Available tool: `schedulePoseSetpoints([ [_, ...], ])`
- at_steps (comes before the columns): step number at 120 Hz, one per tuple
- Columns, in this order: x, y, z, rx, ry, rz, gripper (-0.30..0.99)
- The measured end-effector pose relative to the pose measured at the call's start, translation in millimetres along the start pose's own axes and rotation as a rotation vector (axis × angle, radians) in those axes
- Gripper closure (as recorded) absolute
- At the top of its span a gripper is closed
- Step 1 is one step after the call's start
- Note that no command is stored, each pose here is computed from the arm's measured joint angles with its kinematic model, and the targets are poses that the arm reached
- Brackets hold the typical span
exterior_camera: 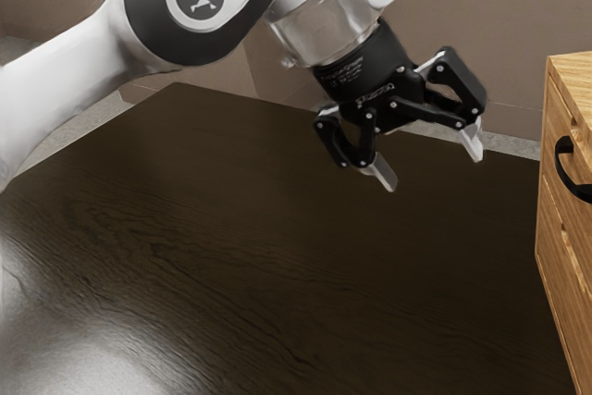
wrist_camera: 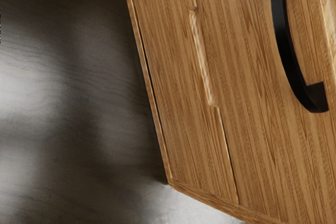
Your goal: Pull the drawer handle with one arm to open the drawer
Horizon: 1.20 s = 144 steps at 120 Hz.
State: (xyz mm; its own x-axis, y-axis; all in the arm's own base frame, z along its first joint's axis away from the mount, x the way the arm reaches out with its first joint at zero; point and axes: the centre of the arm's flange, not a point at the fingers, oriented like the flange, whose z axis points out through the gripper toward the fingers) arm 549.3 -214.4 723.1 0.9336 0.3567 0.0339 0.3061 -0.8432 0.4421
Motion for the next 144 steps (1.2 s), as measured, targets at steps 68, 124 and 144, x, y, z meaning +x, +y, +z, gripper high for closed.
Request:
schedulePoseSetpoints([
  [68, 46, -25, 12, -0.150, 0.031, -0.259, 0.02],
  [124, 59, 3, 47, -0.240, 0.024, -0.305, 0.29],
  [144, 70, 12, 67, -0.246, 0.013, -0.312, 0.30],
])
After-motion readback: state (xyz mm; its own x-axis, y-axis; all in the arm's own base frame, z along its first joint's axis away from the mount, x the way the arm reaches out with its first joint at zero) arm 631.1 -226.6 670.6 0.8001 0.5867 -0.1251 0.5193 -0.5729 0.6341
